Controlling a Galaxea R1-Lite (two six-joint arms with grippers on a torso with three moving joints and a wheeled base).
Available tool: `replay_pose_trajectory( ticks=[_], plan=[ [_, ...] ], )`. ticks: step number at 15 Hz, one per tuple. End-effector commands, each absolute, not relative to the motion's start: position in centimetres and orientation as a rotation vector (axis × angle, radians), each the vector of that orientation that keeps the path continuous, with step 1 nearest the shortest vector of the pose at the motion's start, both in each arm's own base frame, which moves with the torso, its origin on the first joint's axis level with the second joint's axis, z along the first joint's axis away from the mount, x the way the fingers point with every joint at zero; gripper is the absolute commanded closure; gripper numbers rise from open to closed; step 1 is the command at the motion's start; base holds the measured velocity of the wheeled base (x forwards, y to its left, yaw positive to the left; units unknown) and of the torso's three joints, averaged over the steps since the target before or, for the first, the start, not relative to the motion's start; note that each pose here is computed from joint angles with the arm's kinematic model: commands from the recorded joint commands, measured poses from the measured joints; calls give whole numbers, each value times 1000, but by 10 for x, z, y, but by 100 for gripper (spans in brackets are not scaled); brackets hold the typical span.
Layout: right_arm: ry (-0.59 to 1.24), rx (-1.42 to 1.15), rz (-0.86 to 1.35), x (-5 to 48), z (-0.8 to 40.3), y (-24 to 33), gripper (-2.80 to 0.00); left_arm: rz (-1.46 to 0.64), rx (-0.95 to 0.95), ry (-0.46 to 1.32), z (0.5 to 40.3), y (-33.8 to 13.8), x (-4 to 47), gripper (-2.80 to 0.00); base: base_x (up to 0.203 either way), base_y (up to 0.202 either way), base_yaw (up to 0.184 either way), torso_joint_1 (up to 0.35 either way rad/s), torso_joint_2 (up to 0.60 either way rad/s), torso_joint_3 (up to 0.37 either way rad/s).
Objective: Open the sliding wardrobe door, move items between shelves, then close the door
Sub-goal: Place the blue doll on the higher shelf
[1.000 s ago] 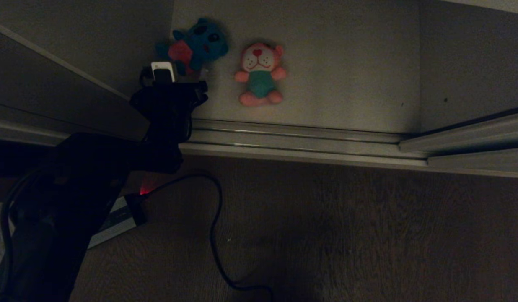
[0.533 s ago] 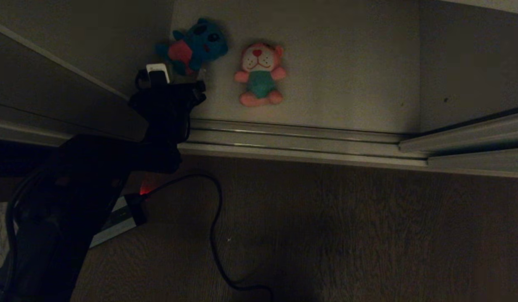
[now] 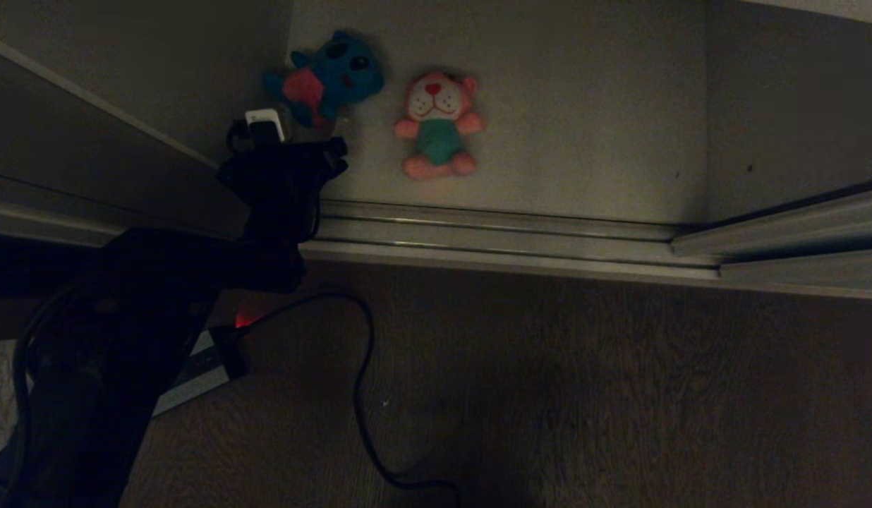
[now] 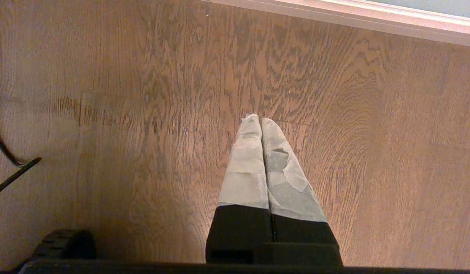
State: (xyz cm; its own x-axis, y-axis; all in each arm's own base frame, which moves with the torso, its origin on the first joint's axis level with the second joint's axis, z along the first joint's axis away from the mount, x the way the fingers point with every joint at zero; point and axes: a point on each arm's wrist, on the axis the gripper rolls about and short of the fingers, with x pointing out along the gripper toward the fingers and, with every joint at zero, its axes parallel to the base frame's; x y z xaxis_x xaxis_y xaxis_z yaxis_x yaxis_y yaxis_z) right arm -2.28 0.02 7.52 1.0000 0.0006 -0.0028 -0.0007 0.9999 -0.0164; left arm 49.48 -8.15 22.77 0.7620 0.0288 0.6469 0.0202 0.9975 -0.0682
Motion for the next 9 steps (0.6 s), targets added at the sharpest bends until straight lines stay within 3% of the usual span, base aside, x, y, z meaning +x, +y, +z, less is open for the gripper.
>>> replay_pose_trajectory(
  ticks=[1,4,5,9],
  plan=[
    [6,-17,2,-23,74,0,0,6,-76,-720,231,-81,493,-280,0,0,0,0,0,0],
    [6,-17,2,-23,74,0,0,-3,-89,-724,233,-84,492,-280,0,0,0,0,0,0],
    [6,-17,2,-23,74,0,0,-5,-93,-717,232,-84,492,0,0,0,0,0,0,0],
    [6,-17,2,-23,74,0,0,-19,-120,-716,232,-84,493,0,0,0,0,0,0,0]
  ],
)
